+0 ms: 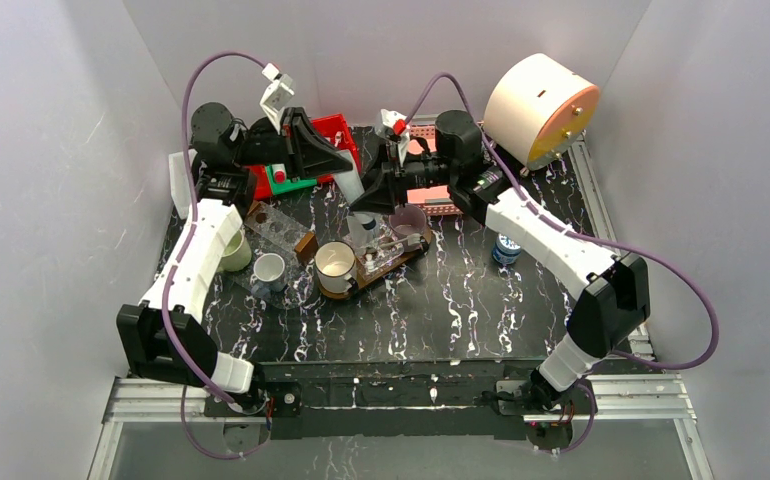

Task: Prepare toiletry sets of a toothbrush and toothpaste on the tray
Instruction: Place the toothpaste in the toothpaste holder, then pick up the toothpaste from the storage box.

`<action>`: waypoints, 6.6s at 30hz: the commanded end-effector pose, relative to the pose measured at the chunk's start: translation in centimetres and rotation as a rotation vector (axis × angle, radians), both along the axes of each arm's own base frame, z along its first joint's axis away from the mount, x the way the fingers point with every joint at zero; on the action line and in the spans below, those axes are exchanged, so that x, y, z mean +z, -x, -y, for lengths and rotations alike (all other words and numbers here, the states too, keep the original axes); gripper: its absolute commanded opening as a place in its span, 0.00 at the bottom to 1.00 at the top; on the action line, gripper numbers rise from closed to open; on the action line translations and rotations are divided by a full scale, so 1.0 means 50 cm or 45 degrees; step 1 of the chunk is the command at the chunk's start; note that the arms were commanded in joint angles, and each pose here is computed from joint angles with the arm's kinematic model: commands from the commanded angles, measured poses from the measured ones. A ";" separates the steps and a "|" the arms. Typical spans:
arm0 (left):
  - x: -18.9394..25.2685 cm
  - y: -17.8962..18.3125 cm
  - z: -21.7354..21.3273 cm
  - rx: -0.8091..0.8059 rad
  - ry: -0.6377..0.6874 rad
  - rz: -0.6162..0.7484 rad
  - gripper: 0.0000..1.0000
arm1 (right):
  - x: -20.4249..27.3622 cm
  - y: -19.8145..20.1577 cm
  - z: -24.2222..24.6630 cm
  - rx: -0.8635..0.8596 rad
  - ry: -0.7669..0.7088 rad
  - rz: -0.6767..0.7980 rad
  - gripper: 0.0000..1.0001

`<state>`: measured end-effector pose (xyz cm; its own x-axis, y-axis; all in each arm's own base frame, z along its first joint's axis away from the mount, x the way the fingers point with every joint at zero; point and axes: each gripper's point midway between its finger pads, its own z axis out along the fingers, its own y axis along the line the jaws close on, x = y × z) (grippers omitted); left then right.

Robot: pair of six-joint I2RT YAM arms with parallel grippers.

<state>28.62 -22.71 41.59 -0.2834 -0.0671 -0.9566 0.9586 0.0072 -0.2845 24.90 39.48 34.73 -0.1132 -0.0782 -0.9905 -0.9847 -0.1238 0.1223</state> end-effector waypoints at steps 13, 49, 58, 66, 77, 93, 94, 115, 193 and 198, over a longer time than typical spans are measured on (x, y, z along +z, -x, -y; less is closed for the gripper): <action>0.010 -0.121 -0.166 0.919 -0.219 0.066 0.00 | 0.072 -0.027 0.041 -0.288 -0.095 0.215 0.93; -0.291 -0.165 -0.360 1.994 -0.471 -0.243 0.00 | 0.048 -0.074 0.280 -1.201 -0.320 0.187 0.99; -0.300 -0.172 -0.358 2.083 -0.414 -0.182 0.00 | 0.044 -0.081 0.295 -1.257 -0.324 0.201 0.99; -0.322 -0.172 -0.361 2.121 -0.410 -0.144 0.00 | 0.041 -0.083 0.297 -1.263 -0.319 0.206 0.99; -0.330 -0.176 -0.356 2.104 -0.386 -0.079 0.00 | 0.044 -0.081 0.302 -1.272 -0.324 0.214 0.99; -0.368 -0.185 -0.344 2.068 -0.418 -0.097 0.00 | 0.043 -0.083 0.305 -1.284 -0.323 0.215 0.99; -0.375 -0.184 -0.344 2.067 -0.421 -0.101 0.00 | 0.043 -0.082 0.306 -1.285 -0.324 0.216 0.99; -0.467 -0.186 -0.353 2.102 -0.487 -0.170 0.00 | 0.040 -0.084 0.307 -1.292 -0.323 0.219 0.99; -0.654 -0.588 -0.453 2.141 -1.186 -0.505 0.44 | -0.023 -0.123 0.290 -1.325 -0.180 0.220 0.99; -0.708 -0.580 -0.444 2.084 -1.249 -0.589 0.45 | -0.022 -0.123 0.290 -1.325 -0.180 0.220 0.99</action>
